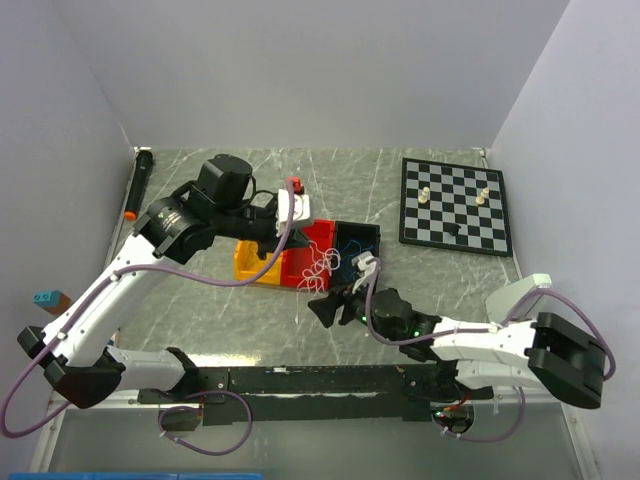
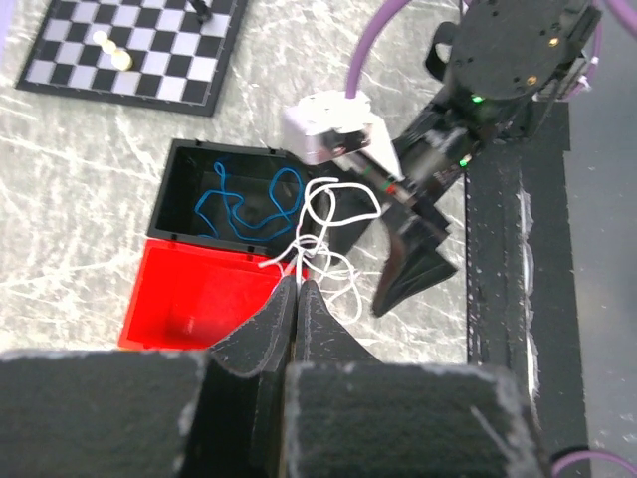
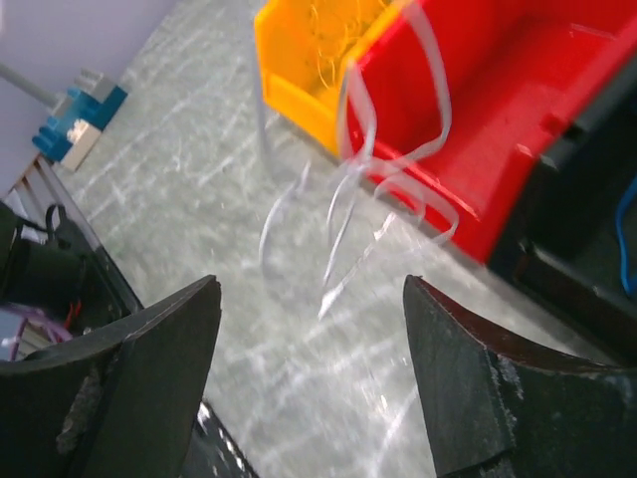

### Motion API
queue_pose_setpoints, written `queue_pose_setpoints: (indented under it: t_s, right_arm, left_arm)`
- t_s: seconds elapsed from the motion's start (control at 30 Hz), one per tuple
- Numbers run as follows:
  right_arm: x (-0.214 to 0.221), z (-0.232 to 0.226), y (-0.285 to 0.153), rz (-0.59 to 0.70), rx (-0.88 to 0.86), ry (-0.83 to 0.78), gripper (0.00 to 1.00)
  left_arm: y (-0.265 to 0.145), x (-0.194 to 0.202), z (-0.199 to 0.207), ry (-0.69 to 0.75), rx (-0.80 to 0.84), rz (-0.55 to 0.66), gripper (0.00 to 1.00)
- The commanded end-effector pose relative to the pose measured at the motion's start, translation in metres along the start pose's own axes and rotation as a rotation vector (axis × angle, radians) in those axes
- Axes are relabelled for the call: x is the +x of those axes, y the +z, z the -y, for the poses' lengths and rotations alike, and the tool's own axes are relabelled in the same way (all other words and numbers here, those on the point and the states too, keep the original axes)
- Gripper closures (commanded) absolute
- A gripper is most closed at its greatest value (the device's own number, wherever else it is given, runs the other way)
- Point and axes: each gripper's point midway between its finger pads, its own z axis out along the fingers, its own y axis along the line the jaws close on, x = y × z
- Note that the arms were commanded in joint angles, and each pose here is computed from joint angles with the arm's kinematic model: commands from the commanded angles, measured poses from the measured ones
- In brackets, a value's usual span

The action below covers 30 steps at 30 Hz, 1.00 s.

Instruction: Untangle the cables

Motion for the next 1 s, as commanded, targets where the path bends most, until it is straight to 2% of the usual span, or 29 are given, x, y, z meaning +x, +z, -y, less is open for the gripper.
queue_pose_setpoints:
  t_s: [0.0,0.13,0.2,0.33,0.53,0.6,0.73,0.97]
  right_arm:
    - [-0.049,-0.021,0.022,0.162,-0.022,0.007,0.22]
    - [-0.053,-0.007,0.036,0.175,0.079,-0.02,0.34]
    - [-0.054,-0.012,0.041,0.17,0.058,-0.033,0.47]
    - [-0.03,-0.018,0.039,0.055,0.021,0.0,0.73]
    - [0.008,-0.005,0.017,-0.041,0.008,0.052,0.83]
    - [0.014,0.0,0.011,-0.059,0.023,0.063,0.99]
    - [0.022,0.003,0.003,-0.102,0.031,0.081,1.0]
    - [0.04,0.011,-0.015,-0.167,0.057,0.125,1.0]
  left_arm:
    - [-0.008,-0.009,0.009,-0.017,0.025,0.021,0.99]
    - [-0.011,-0.014,0.011,-0.015,0.031,0.03,0.99]
    - [-0.013,-0.016,0.01,-0.012,0.029,0.031,0.99]
    - [-0.018,-0.024,0.001,0.017,-0.021,0.04,0.99]
    - [-0.039,-0.047,-0.034,0.132,-0.236,0.083,0.99]
    - [-0.048,-0.06,-0.047,0.167,-0.319,0.114,0.99]
    - [-0.075,-0.094,-0.081,0.223,-0.543,0.212,0.99]
    - [-0.17,-0.169,-0.132,0.292,-1.056,0.496,0.99]
